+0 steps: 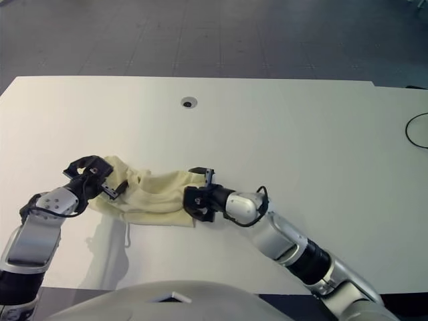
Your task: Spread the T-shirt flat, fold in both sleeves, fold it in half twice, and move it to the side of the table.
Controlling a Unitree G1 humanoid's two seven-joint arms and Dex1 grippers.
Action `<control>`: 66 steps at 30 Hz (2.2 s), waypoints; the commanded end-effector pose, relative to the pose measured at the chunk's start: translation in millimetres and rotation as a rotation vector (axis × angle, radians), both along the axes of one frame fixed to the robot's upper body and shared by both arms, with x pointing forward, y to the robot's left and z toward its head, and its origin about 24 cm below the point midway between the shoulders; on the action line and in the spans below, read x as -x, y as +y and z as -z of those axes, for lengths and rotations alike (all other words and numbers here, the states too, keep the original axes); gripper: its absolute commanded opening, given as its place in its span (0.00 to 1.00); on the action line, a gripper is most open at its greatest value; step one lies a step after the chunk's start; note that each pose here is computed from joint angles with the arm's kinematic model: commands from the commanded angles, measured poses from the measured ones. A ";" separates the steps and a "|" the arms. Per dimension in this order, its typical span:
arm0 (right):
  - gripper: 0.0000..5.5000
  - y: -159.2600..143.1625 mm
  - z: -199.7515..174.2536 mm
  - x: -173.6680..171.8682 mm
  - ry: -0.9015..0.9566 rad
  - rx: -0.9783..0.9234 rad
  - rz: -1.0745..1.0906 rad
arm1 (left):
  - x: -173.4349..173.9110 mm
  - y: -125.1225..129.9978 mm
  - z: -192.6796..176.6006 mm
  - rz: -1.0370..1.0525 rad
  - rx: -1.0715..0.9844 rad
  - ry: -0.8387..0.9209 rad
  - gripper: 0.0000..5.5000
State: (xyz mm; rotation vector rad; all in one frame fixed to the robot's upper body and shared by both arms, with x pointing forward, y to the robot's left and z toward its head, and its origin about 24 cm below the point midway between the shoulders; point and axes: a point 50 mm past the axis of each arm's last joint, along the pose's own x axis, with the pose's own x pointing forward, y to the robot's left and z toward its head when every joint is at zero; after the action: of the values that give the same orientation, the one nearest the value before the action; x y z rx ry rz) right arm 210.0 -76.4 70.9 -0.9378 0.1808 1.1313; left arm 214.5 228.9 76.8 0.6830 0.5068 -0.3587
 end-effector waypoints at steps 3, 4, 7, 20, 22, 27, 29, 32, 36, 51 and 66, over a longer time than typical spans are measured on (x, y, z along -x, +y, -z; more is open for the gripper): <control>0.98 -49.6 13.6 4.3 0.071 0.220 0.033 | 9.5 4.5 -5.4 0.015 -0.078 -0.006 0.98; 0.98 -54.1 12.7 4.3 0.072 0.232 0.038 | 9.7 3.6 -9.0 0.016 -0.075 -0.023 0.98; 0.98 -65.7 11.8 3.1 0.077 0.257 0.050 | 10.9 -9.0 -26.0 0.051 -0.009 -0.095 0.98; 0.98 -106.3 11.3 12.2 0.108 0.321 0.109 | -3.9 -20.6 -71.4 0.313 0.187 -0.288 0.98; 0.98 -110.8 10.5 15.9 0.114 0.319 0.127 | -14.5 -21.2 -64.5 0.374 0.180 -0.269 0.98; 0.98 -114.3 12.4 31.5 0.158 0.289 0.156 | -40.5 -21.6 -50.4 0.482 0.168 -0.236 0.98; 0.98 -112.2 11.9 34.8 0.164 0.270 0.158 | -45.9 -21.5 -48.5 0.521 0.161 -0.231 0.98; 0.98 -108.5 6.1 35.3 0.153 0.232 0.168 | -51.2 -22.5 -46.5 0.564 0.160 -0.224 0.98; 0.98 -110.7 -14.6 30.5 0.106 0.169 0.222 | -54.1 -28.5 -48.7 0.656 0.183 -0.215 0.98; 0.98 -124.5 -71.3 21.8 0.310 -0.168 0.167 | -57.4 -59.1 -51.3 0.975 0.447 -0.016 0.98; 0.81 -97.3 -37.8 -13.2 0.536 -0.231 0.067 | -70.4 -55.6 -19.3 0.997 0.402 0.157 0.78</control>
State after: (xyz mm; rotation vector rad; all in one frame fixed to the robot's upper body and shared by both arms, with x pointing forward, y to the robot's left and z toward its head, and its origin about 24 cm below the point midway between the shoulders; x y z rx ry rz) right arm 220.7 -174.5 109.7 -0.3952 0.4828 1.2905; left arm 281.5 176.4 94.5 0.4577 0.1941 -1.3984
